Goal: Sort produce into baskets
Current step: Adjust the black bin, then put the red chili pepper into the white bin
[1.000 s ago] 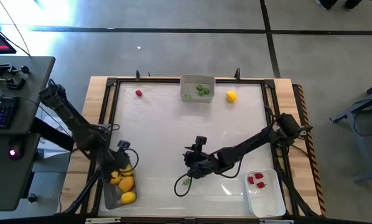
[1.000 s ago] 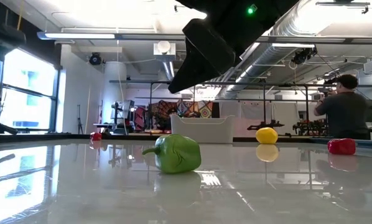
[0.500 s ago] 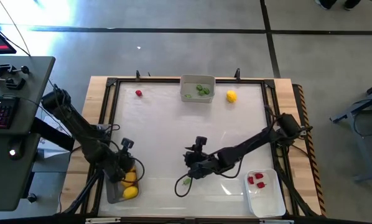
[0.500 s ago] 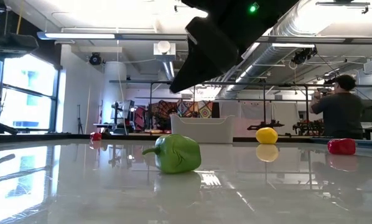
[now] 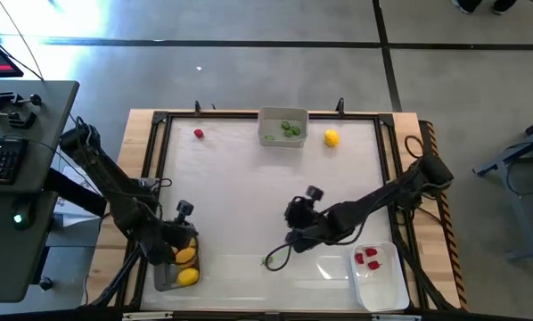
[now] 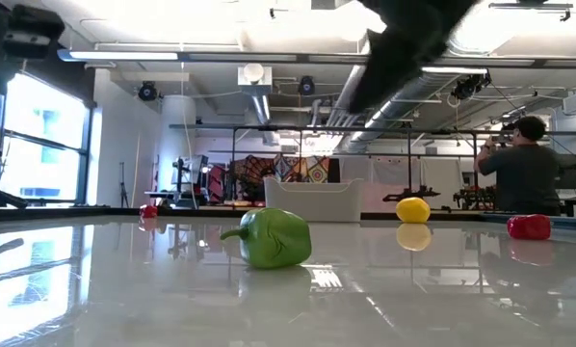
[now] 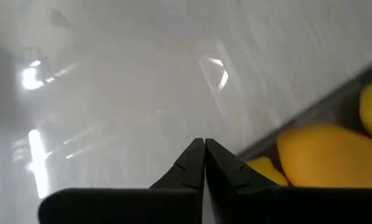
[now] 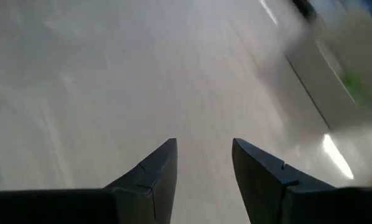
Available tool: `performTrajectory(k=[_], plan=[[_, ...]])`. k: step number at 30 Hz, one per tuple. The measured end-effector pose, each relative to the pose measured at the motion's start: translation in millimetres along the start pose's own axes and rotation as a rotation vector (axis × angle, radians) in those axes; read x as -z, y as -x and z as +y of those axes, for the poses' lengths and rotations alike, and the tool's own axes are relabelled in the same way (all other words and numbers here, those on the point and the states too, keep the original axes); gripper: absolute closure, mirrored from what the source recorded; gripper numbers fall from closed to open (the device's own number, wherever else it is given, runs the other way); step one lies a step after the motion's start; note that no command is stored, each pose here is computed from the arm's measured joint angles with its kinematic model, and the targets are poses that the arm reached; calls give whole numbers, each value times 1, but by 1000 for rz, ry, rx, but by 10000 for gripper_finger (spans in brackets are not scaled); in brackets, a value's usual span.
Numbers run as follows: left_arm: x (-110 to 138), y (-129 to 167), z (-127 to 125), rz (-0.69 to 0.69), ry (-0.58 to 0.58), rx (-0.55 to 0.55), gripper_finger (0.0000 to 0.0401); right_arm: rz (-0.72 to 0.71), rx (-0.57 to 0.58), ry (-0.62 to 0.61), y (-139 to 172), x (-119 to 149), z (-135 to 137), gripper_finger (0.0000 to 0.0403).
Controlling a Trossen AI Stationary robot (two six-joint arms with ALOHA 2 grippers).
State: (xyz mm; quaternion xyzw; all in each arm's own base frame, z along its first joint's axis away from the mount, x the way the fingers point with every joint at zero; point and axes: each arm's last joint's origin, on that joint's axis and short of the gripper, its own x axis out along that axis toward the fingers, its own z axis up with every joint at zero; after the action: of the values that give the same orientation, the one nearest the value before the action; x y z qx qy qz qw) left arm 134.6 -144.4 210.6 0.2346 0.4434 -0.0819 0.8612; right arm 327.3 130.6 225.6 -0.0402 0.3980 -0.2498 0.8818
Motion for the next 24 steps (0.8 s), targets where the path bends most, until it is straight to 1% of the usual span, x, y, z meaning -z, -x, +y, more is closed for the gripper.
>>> performTrajectory(k=[3, 5, 7, 9, 12, 15, 19, 24], plan=[[-2, 10, 5, -97, 89, -37, 401, 140, 53, -70, 9, 11, -17, 258], [-2, 15, 8, -178, 145, -12, 401, 276, 71, -125, 11, 18, -28, 258], [-1, 18, 11, -246, 186, 39, 401, 406, 94, -115, 12, 26, -36, 258], [2, 19, 15, -303, 234, 75, 401, 493, 117, -78, 12, 30, -42, 257], [7, 15, 21, -367, 272, 127, 401, 599, 89, -10, 12, 33, -47, 245], [11, 9, 28, -435, 284, 180, 401, 653, 36, 44, 9, 32, -51, 223], [17, -1, 39, -509, 273, 229, 401, 715, -46, 72, 2, 29, -56, 190], [20, -10, 56, -605, 255, 267, 401, 724, -73, 125, -5, 25, -64, 164]])
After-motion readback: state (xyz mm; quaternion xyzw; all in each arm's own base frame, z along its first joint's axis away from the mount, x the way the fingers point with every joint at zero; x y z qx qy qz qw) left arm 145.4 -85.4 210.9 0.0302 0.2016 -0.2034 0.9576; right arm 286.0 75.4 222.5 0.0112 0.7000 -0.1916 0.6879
